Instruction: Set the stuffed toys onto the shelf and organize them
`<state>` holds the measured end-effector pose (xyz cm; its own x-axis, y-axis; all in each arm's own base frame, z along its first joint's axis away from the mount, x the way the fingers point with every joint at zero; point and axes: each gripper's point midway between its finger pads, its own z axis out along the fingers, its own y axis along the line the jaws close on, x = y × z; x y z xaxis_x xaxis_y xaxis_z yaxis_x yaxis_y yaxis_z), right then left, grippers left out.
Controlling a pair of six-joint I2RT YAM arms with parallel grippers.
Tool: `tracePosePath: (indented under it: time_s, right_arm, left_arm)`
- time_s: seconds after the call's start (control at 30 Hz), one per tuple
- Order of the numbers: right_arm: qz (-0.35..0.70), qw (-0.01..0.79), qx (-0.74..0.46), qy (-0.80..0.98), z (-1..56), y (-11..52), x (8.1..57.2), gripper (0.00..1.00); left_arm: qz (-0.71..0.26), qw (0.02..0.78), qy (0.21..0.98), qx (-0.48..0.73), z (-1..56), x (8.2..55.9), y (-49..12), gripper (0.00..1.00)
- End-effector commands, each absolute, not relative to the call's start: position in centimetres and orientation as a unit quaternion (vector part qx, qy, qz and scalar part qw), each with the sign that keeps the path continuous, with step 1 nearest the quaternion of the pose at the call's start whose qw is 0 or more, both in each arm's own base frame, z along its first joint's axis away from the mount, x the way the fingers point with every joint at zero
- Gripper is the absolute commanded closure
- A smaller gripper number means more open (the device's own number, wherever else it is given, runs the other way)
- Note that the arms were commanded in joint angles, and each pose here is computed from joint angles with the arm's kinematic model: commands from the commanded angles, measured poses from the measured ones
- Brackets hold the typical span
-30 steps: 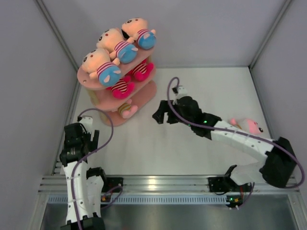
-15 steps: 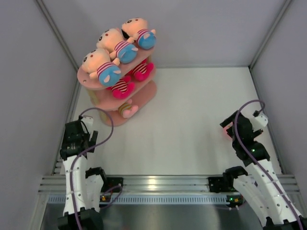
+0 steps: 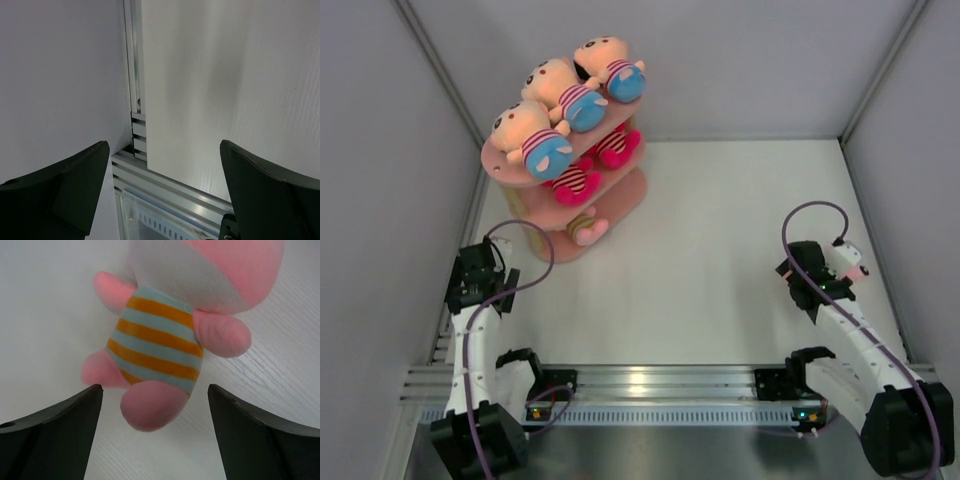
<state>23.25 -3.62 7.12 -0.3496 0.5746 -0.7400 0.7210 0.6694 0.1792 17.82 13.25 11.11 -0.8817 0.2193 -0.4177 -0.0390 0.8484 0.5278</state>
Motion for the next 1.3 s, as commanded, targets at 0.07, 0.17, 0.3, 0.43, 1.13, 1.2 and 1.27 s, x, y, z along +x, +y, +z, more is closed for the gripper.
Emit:
tracePosePath:
  time_s: [0.07,0.17,0.3,0.43,1.13,1.2,1.27]
  right_arm:
    - [-0.069,0.432,0.413,0.799,7.3,-3.8,25.7,0.23]
    - [-0.057,0.433,0.408,0.802,6.9,-3.4,25.9,0.55]
    - [-0.023,0.47,0.323,0.821,8.6,-2.0,27.6,1.0]
    - [0.06,0.516,0.211,0.828,12.9,1.6,29.9,1.0]
    - [0.352,0.432,-0.357,0.749,19.6,28.6,33.8,0.98]
    - [0.358,0.427,-0.372,0.742,19.0,29.9,34.8,0.98]
    - [0.367,0.429,-0.394,0.725,19.6,31.4,35.5,0.98]
  left_arm:
    - [0.292,0.262,0.919,0.045,12.2,18.4,13.9,0.01]
    - [0.289,0.265,0.919,0.045,12.2,18.6,13.8,0.01]
    - [0.288,0.266,0.919,0.046,12.2,18.6,13.8,0.01]
    - [0.284,0.269,0.919,0.045,12.2,18.7,13.6,0.01]
    - [0.28,0.273,0.919,0.048,12.8,18.7,13.4,0.01]
    - [0.278,0.272,0.92,0.048,12.7,18.8,13.4,0.01]
    - [0.278,0.271,0.92,0.046,12.8,18.9,13.5,0.01]
